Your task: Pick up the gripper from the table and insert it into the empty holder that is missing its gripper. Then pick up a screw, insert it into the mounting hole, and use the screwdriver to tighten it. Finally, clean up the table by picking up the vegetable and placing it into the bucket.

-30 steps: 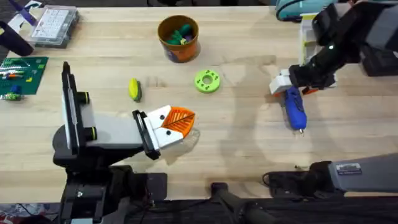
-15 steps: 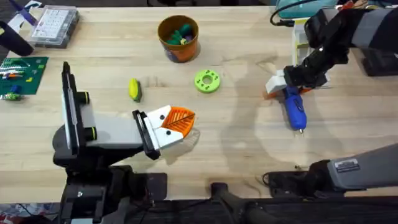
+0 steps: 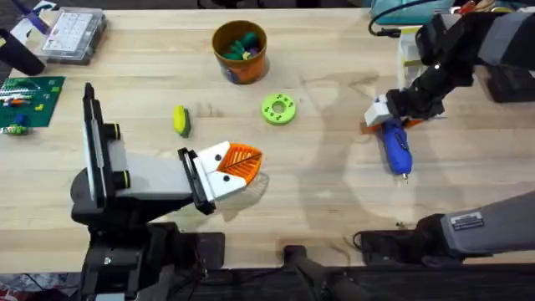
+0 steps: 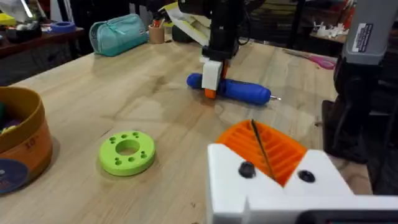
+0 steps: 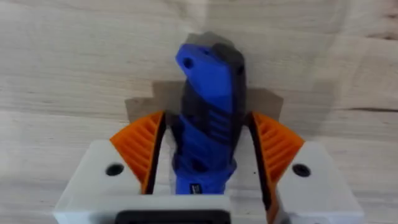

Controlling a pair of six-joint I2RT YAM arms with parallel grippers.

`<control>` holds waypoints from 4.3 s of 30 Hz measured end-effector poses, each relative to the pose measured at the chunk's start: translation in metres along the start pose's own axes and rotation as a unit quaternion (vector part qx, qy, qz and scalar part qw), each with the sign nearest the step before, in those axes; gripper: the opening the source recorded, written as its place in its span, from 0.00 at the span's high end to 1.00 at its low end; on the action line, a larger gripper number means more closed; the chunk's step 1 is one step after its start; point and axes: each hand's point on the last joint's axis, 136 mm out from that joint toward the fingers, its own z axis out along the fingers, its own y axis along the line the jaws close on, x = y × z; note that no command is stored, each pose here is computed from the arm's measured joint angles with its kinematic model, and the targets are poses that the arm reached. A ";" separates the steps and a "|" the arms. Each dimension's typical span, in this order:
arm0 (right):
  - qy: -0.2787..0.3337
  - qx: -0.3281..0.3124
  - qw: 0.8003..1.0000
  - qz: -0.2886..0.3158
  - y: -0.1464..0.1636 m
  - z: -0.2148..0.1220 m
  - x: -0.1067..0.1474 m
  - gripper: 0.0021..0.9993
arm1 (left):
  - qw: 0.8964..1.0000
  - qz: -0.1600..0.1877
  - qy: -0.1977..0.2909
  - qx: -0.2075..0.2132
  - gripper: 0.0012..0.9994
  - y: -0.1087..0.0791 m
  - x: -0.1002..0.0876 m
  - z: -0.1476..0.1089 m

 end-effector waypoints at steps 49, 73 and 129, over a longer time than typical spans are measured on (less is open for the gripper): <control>-0.487 -0.184 0.839 -0.158 0.112 -0.320 -0.164 0.98 | 1.000 0.000 0.000 0.000 0.99 0.000 0.000 0.000; -0.599 -0.380 0.602 -0.368 0.272 -0.467 -0.038 0.98 | 1.000 0.000 0.000 0.000 0.99 0.000 0.000 0.000; -0.471 -0.567 0.382 -0.558 0.363 -0.406 0.093 0.98 | 1.000 0.000 0.000 0.000 0.99 0.000 0.000 0.000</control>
